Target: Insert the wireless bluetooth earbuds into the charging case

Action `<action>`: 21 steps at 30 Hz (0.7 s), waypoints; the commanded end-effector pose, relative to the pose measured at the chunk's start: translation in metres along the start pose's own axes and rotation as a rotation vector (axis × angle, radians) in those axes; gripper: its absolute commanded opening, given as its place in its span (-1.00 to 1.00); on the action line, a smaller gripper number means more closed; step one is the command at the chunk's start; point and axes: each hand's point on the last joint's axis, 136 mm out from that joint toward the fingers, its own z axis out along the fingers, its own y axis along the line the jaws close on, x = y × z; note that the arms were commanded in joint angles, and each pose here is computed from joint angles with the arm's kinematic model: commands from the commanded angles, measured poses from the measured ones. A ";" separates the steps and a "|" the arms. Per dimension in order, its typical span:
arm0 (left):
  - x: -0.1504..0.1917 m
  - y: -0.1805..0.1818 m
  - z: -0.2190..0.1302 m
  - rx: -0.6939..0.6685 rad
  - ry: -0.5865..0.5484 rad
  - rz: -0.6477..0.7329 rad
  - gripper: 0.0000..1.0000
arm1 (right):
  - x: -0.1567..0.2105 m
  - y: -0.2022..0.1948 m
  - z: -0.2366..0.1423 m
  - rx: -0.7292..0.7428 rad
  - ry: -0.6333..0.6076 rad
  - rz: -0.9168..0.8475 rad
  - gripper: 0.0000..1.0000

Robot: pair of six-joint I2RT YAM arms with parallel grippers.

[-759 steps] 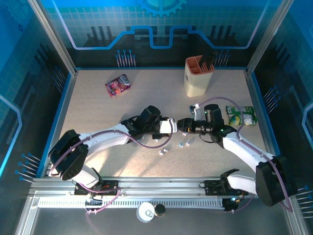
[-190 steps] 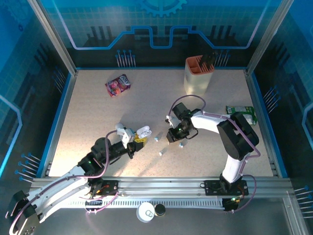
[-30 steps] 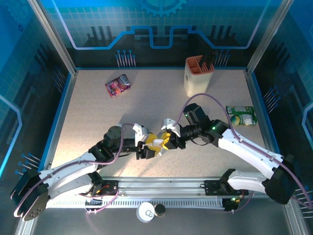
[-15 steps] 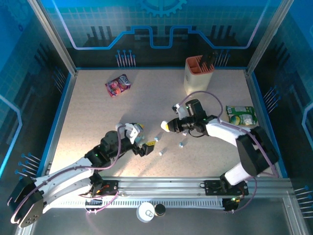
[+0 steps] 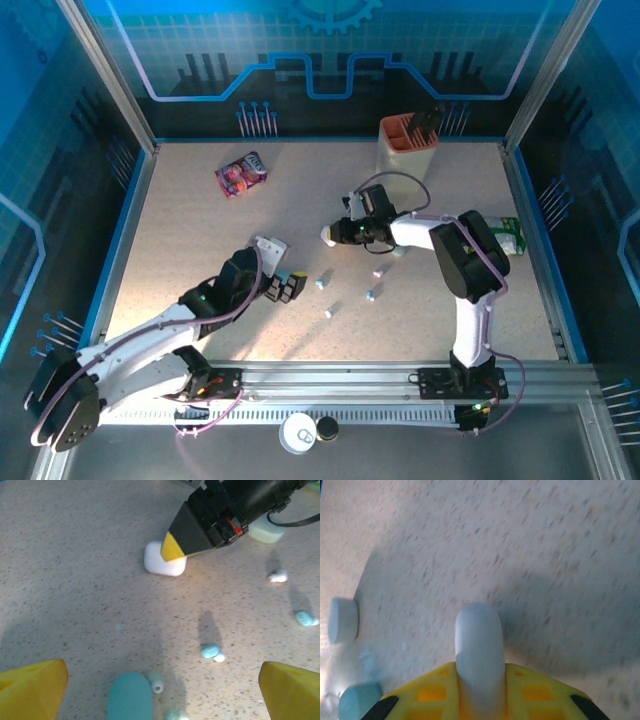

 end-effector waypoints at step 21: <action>0.078 0.031 0.034 -0.172 0.814 -0.008 0.66 | -0.011 0.021 -0.084 -0.026 -0.219 -0.105 0.42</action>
